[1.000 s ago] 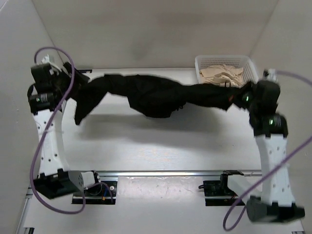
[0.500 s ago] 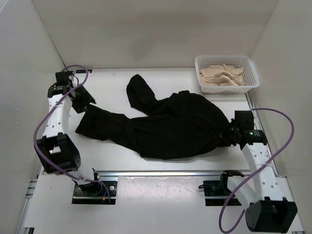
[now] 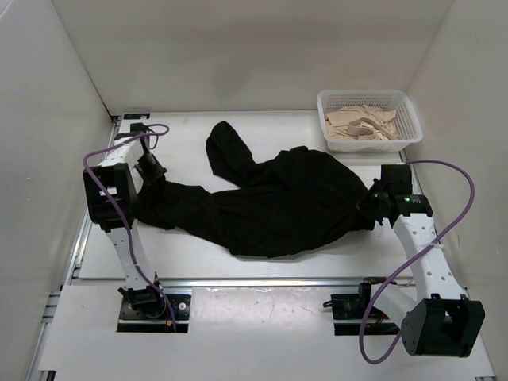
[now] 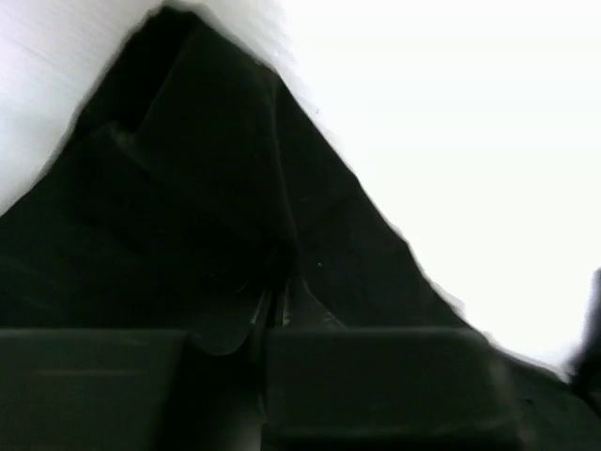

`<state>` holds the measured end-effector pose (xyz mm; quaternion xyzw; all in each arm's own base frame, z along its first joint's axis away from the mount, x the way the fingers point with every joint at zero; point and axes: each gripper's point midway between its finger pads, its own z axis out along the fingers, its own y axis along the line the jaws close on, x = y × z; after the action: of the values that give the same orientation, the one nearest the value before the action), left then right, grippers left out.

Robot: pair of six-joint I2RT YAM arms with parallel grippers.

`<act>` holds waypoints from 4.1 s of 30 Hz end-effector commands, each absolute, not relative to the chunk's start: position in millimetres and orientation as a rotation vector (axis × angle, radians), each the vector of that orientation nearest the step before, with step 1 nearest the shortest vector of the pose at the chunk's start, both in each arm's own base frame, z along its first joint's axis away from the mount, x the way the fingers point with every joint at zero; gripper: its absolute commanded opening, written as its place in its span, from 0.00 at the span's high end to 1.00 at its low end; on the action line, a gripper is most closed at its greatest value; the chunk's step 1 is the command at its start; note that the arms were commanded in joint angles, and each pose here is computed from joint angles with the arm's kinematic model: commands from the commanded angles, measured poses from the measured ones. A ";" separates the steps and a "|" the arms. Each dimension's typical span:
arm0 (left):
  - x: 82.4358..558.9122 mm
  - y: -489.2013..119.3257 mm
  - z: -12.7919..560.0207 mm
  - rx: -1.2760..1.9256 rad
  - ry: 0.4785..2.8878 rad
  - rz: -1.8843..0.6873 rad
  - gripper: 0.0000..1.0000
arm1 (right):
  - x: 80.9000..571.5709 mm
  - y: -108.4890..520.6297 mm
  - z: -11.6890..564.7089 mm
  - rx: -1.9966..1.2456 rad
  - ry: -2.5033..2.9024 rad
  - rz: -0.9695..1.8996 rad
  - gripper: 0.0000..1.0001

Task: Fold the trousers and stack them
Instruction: Flatten the trousers out

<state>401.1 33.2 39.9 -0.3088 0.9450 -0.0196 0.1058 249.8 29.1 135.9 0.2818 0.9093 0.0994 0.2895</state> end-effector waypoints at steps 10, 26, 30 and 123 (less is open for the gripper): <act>474.7 63.0 241.7 -0.833 2.337 -0.140 0.90 | 331.0 15.8 211.3 0.714 2.236 0.244 1.00; 375.1 140.4 261.3 -1.181 2.093 -0.210 0.90 | 305.1 -22.7 262.8 0.922 2.075 0.197 1.00; 343.3 125.9 193.9 -1.286 2.204 -0.221 0.63 | 238.0 -26.6 183.8 1.132 2.161 0.121 0.62; 515.8 -121.0 182.7 -0.272 2.547 -0.198 0.00 | 343.1 -35.2 110.7 1.131 2.493 0.422 0.16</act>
<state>512.3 -113.0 154.1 -0.1104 0.9581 -0.0726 0.2540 329.5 -35.9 108.1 0.4190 0.8803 0.1354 0.1765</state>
